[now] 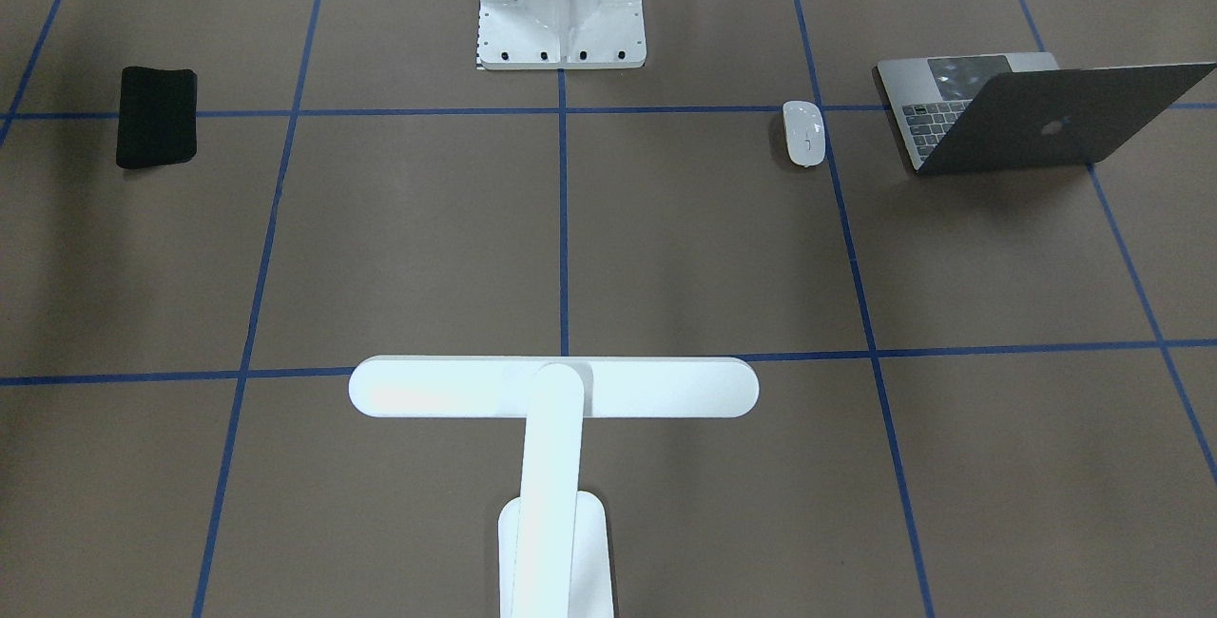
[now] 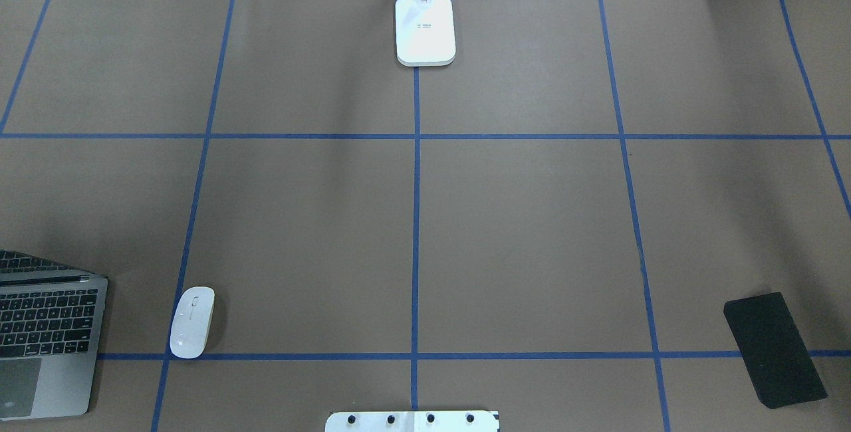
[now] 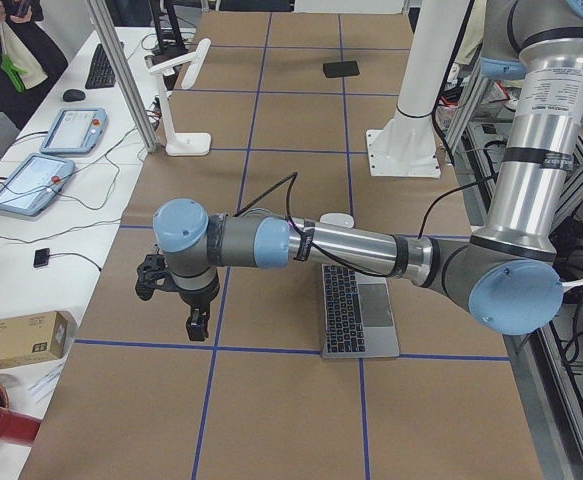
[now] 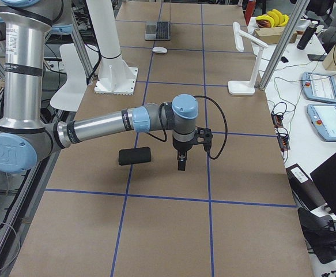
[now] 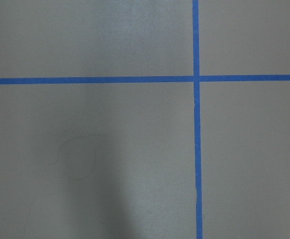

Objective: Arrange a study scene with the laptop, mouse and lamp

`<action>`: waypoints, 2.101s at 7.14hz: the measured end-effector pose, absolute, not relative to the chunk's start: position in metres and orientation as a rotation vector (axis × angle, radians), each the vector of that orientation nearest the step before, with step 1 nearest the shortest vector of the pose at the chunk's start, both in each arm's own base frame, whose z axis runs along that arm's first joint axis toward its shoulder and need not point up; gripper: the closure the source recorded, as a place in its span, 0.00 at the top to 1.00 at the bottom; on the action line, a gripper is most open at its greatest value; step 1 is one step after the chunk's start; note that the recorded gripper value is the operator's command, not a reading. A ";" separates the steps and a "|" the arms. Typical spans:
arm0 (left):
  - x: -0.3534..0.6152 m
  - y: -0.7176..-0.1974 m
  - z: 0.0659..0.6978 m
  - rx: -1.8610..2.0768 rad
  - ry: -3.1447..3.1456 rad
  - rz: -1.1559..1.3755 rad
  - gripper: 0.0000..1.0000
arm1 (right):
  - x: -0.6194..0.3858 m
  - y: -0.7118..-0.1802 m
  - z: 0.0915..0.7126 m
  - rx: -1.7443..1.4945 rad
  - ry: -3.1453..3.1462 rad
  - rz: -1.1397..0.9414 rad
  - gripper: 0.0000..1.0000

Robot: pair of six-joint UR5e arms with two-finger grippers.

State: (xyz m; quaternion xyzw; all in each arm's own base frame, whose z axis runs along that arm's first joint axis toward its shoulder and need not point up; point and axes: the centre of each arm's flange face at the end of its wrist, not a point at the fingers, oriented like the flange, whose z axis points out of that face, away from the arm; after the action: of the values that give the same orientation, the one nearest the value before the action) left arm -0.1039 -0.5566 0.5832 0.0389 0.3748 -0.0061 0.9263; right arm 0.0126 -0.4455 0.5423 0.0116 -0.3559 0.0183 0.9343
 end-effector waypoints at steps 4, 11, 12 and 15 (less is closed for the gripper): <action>-0.104 -0.555 0.582 0.077 0.769 -0.009 1.00 | 0.009 -0.450 0.545 0.010 -0.730 0.045 1.00; -0.094 -0.443 0.601 -0.164 0.781 -0.476 1.00 | -0.003 -0.441 0.561 -0.041 -0.743 0.027 0.99; -0.090 -0.419 0.598 -0.221 0.798 -0.593 1.00 | -0.003 -0.430 0.559 -0.044 -0.755 0.024 1.00; -0.083 -0.392 0.585 -0.375 0.823 -0.897 1.00 | -0.003 -0.411 0.562 -0.066 -0.780 0.034 1.00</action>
State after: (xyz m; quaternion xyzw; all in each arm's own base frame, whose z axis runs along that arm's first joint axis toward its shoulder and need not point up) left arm -0.0830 -0.3915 0.5854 -0.1751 0.3842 -0.4188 0.8040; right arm -0.0032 -0.4114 0.5617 -0.0321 -0.3801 0.0167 0.9242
